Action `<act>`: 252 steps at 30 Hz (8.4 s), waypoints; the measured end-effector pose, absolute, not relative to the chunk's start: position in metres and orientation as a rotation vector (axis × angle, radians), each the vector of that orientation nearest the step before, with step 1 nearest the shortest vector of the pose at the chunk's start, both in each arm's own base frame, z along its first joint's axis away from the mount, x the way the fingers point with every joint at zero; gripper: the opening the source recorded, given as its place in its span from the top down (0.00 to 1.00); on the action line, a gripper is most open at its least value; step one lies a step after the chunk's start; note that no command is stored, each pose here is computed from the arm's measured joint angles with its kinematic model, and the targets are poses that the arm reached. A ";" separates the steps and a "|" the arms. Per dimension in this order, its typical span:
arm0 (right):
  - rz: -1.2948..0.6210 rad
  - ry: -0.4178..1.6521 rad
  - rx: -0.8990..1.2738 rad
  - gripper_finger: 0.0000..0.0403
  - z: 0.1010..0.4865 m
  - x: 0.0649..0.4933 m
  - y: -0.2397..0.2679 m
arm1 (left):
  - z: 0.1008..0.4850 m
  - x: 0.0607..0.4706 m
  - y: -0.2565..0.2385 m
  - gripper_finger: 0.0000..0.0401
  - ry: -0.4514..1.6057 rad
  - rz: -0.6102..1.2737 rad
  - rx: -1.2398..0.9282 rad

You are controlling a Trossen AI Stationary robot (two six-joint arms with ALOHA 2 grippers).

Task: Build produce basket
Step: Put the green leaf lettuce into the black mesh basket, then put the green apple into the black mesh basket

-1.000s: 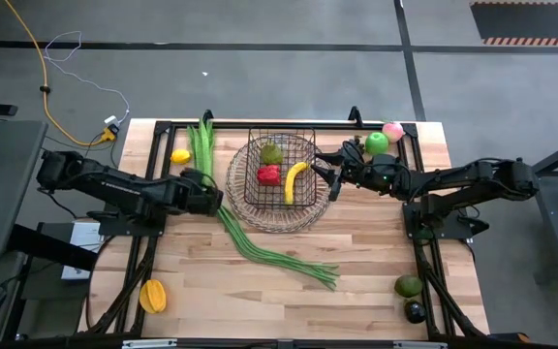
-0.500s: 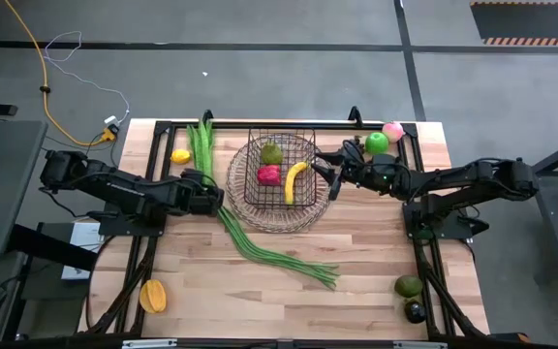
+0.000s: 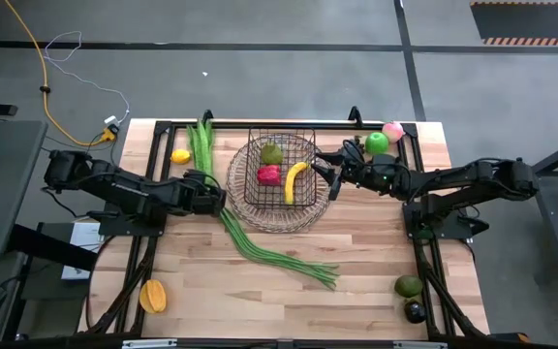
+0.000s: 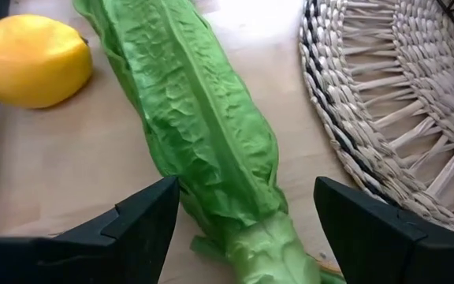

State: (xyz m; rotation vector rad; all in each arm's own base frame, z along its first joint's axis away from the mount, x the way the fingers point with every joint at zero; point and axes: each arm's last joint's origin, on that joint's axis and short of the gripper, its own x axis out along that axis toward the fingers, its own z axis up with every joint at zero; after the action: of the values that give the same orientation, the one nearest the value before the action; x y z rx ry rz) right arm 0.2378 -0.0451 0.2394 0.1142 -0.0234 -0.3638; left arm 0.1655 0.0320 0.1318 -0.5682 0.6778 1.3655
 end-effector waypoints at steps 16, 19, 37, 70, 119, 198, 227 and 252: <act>-0.364 -0.023 0.115 0.56 0.239 0.238 -0.045 | 0.123 0.167 0.032 0.34 0.727 1.383 -0.542; -0.363 -0.023 0.115 0.56 0.239 0.238 -0.045 | 0.123 0.167 0.032 0.43 0.721 1.388 -0.533; -0.364 -0.017 0.114 0.56 0.239 0.238 -0.045 | 0.167 0.156 0.026 0.80 0.512 1.354 -0.372; -0.411 -0.069 0.131 0.56 0.243 0.237 -0.046 | 0.186 0.293 -0.022 0.81 -0.130 1.020 -0.325; -0.412 -0.056 0.151 0.56 0.242 0.237 -0.046 | 0.148 0.298 -0.038 0.77 -0.080 1.185 -0.227; -0.489 -0.012 0.287 0.56 0.236 0.237 -0.048 | 0.235 0.146 -0.014 0.50 -0.072 0.326 0.042; -1.202 0.506 0.293 0.52 0.226 0.213 -0.107 | 0.234 0.146 -0.014 0.50 -0.054 0.328 0.063; -1.451 0.560 0.445 0.08 0.214 0.183 -0.132 | 0.234 0.146 -0.014 0.50 -0.055 0.328 0.063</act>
State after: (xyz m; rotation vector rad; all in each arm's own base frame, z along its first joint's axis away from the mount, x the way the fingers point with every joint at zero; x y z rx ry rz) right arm 0.1831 -0.1325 0.2142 0.4453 0.5596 -1.4511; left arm 0.1460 -0.0141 0.2341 0.0631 -0.0548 0.3281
